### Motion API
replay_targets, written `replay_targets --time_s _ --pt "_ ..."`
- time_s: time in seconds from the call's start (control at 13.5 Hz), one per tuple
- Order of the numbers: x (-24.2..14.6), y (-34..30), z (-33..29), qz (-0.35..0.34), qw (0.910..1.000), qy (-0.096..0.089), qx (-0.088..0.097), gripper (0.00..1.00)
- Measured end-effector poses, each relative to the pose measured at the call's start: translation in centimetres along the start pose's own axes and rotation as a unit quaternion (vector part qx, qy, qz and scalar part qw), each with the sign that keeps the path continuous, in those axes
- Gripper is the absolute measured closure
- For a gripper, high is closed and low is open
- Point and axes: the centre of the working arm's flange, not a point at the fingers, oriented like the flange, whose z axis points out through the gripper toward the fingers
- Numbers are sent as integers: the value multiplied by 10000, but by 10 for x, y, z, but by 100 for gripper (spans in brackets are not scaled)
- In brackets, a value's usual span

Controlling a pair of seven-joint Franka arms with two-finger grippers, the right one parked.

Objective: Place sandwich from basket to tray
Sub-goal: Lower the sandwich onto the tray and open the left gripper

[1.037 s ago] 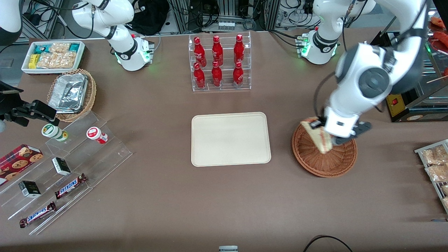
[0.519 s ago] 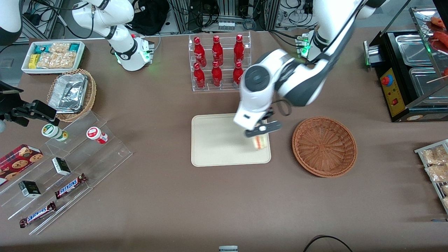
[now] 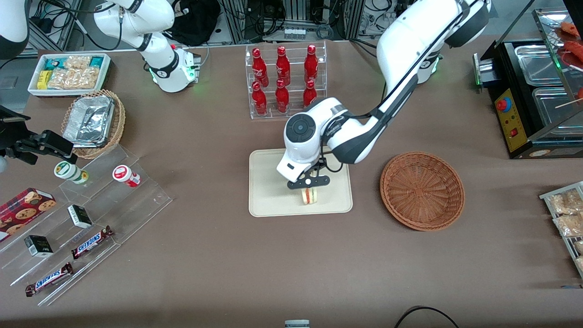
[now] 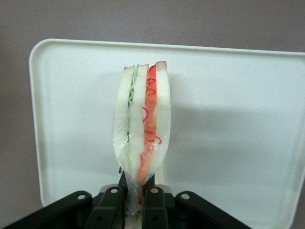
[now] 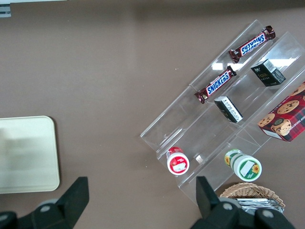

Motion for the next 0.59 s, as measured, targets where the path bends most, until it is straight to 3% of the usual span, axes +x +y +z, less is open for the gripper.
replay_targets --time_s 0.3,0.59 --pt "-14 14 21 198 9998 -8 71 86" --pt "-23 25 22 292 9996 41 -33 86"
